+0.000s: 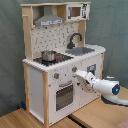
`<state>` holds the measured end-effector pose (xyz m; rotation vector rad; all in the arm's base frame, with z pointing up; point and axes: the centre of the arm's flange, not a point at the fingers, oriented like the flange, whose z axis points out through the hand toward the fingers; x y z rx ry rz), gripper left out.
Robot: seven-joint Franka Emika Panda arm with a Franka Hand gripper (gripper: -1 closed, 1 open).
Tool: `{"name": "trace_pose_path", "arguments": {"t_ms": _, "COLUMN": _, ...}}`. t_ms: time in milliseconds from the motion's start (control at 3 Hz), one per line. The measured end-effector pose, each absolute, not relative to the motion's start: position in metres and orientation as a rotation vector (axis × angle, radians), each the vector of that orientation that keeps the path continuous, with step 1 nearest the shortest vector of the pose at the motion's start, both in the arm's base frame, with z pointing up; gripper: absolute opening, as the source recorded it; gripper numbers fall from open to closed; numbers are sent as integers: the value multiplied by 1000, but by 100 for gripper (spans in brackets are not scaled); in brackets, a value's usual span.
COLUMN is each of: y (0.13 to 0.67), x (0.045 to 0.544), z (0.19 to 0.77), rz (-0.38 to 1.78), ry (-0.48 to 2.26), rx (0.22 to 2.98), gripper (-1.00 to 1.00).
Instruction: Play with the kitchen
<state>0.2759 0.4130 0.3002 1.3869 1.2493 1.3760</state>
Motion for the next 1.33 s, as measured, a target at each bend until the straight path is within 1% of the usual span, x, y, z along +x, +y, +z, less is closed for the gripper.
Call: {"name": "trace_pose_path", "arguments": {"t_ms": 1333, "y": 408, "x": 286, "z": 259, "rz": 1586, "ry": 1015, "rx": 1719, "gripper": 100}}
